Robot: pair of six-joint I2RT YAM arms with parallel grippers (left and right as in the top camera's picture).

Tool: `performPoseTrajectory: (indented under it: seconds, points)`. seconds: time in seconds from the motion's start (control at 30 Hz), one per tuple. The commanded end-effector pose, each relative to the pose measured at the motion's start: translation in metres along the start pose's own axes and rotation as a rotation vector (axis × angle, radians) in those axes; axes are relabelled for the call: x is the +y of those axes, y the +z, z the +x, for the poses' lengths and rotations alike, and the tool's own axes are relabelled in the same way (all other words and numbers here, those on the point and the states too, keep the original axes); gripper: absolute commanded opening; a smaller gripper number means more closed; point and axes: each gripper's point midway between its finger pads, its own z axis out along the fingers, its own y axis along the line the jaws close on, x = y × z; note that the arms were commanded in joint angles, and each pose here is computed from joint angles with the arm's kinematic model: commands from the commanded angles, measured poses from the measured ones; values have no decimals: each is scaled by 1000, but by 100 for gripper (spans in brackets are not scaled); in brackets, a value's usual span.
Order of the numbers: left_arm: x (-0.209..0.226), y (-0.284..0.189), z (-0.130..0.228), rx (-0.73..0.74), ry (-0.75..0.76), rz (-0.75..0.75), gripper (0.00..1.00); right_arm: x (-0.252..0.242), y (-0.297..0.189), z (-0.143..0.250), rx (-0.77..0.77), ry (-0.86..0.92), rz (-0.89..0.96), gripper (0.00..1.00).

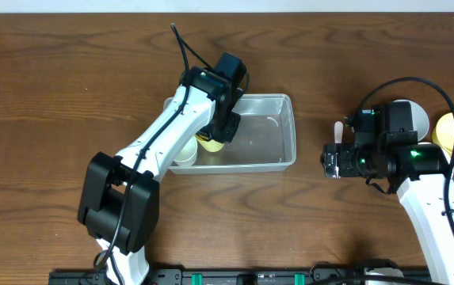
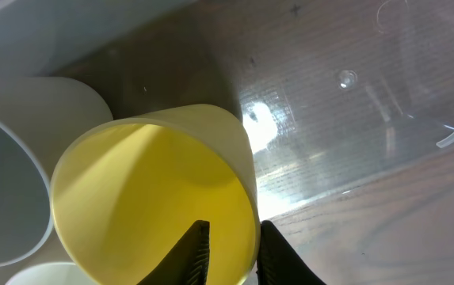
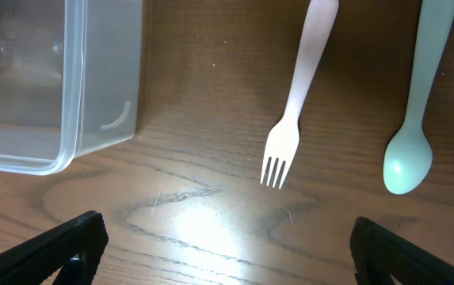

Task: Pack container
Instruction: 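Place yellow cup into container next to white cup, left gripper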

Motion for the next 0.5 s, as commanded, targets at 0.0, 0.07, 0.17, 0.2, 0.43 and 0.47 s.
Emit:
performPoseTrajectory:
  seconds: [0.0,0.07,0.17,0.2,0.43,0.47]
  points:
    - [4,3,0,14,4,-13,22,1,-3,-4,-11,18,-9,99]
    - [4,3,0,15,4,-13,23,1,-3,-4,-11,18,-9,99]
    - [4,3,1,18,4,-13,29,1,-3,-4,-10,18,-9,99]
    - [4,3,1,19,4,-13,31,1,-3,-4,-10,18,-9,99]
    - [4,3,2,22,4,-13,40,1,-3,-4,-10,18,-9,99]
    - [4,3,2,22,4,-13,40,1,-3,-4,-10,18,-9,99]
